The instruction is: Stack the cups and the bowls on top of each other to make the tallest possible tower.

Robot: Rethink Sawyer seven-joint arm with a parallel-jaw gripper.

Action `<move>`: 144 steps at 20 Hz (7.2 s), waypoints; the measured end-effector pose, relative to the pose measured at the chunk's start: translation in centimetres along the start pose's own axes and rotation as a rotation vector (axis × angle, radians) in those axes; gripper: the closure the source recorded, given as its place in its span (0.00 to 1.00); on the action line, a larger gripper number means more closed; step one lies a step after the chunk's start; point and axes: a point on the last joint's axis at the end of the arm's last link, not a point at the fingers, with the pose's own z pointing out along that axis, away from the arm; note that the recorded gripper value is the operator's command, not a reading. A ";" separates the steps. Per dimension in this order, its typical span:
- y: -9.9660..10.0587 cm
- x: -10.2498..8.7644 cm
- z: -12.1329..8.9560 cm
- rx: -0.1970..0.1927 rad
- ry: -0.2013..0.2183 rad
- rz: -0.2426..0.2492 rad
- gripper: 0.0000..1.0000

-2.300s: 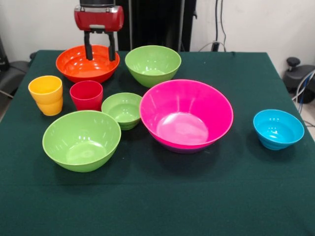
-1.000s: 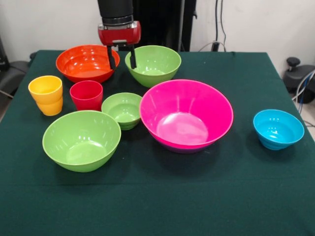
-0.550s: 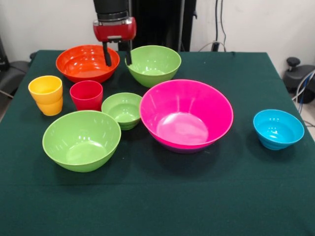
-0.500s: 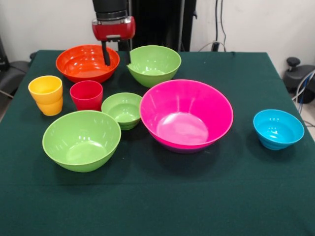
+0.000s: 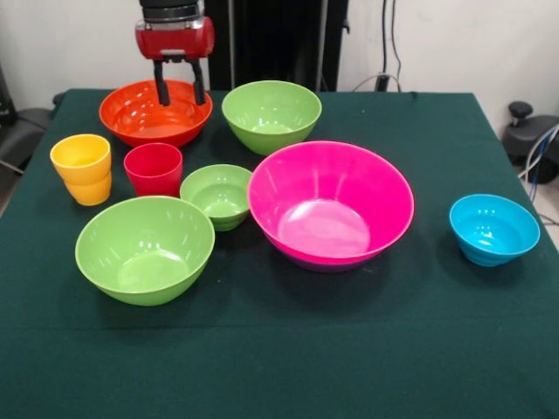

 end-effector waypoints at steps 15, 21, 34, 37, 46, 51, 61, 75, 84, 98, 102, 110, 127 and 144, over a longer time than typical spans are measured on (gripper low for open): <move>0.5 0.5 0.4 -0.010 0.009 -0.028 0.00; 0.7 1.7 0.9 -0.023 0.028 -0.046 0.00; 0.4 5.7 3.3 -0.037 0.106 -0.086 0.00; 0.2 6.4 3.6 -0.038 0.116 -0.093 0.00; -0.6 6.7 3.5 -0.035 0.118 -0.074 0.00; -0.8 6.8 3.4 -0.033 0.117 -0.070 0.00; -0.8 6.8 3.4 -0.033 0.117 -0.069 0.00; 0.2 8.0 4.8 -0.039 0.159 -0.092 0.00; 0.7 8.6 5.9 -0.043 0.170 -0.101 0.00; -1.0 8.4 5.8 -0.056 0.143 -0.037 0.00; -1.1 8.2 5.8 -0.061 0.136 -0.032 0.00; -1.0 7.4 5.7 -0.061 0.119 -0.039 0.00; -1.5 6.6 5.3 -0.046 0.103 -0.047 0.00; -0.5 6.6 5.4 -0.048 0.111 -0.072 0.00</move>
